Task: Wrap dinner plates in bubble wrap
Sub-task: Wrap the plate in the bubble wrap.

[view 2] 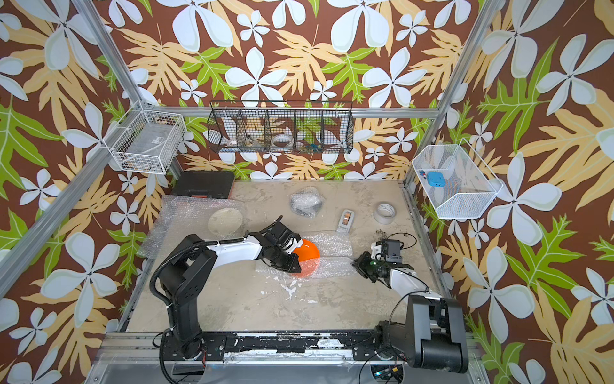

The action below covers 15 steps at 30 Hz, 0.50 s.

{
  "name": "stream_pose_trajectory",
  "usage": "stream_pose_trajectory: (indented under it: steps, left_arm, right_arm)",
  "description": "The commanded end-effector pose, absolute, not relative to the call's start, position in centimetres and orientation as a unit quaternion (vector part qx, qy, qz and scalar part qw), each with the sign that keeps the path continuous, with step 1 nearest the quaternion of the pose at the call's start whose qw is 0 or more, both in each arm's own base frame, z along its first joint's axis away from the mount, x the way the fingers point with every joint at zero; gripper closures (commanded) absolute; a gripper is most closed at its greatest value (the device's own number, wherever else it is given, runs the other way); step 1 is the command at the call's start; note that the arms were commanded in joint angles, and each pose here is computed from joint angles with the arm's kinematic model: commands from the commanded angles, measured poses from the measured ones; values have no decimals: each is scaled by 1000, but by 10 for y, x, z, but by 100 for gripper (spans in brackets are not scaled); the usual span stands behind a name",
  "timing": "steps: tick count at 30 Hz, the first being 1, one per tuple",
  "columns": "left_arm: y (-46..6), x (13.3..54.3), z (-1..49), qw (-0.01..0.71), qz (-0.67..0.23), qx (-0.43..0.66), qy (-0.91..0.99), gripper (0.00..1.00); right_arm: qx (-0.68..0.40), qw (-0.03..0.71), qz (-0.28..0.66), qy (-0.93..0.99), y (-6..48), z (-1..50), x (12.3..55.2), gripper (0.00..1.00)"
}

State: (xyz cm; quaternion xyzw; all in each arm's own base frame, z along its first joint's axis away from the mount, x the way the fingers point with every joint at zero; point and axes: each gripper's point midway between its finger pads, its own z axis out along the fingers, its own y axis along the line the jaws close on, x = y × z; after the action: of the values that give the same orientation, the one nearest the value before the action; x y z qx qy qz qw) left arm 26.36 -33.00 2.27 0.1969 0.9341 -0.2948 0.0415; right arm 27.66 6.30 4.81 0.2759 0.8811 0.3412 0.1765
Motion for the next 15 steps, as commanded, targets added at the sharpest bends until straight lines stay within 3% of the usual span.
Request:
stream_pose_trajectory:
  steps: [1, 3, 9, 12, 15]
  left_arm:
    - [-311, 256, 7, 15, -257, 178, 950, 83]
    - [-313, 256, 7, 13, -264, 176, 948, 84]
    - [-315, 257, 6, 11, -276, 174, 945, 88]
    - [-315, 258, 7, 12, -279, 172, 945, 89]
    - [-315, 258, 6, 11, -281, 171, 944, 89]
  right_arm:
    - [267, 170, 370, 873, 76, 60, 274, 96]
    - [260, 172, 380, 871, 83, 70, 274, 100]
    - [234, 180, 417, 860, 108, 104, 280, 100]
    - [219, 179, 373, 884, 101, 99, 278, 100]
    - [225, 177, 271, 919, 70, 79, 269, 63]
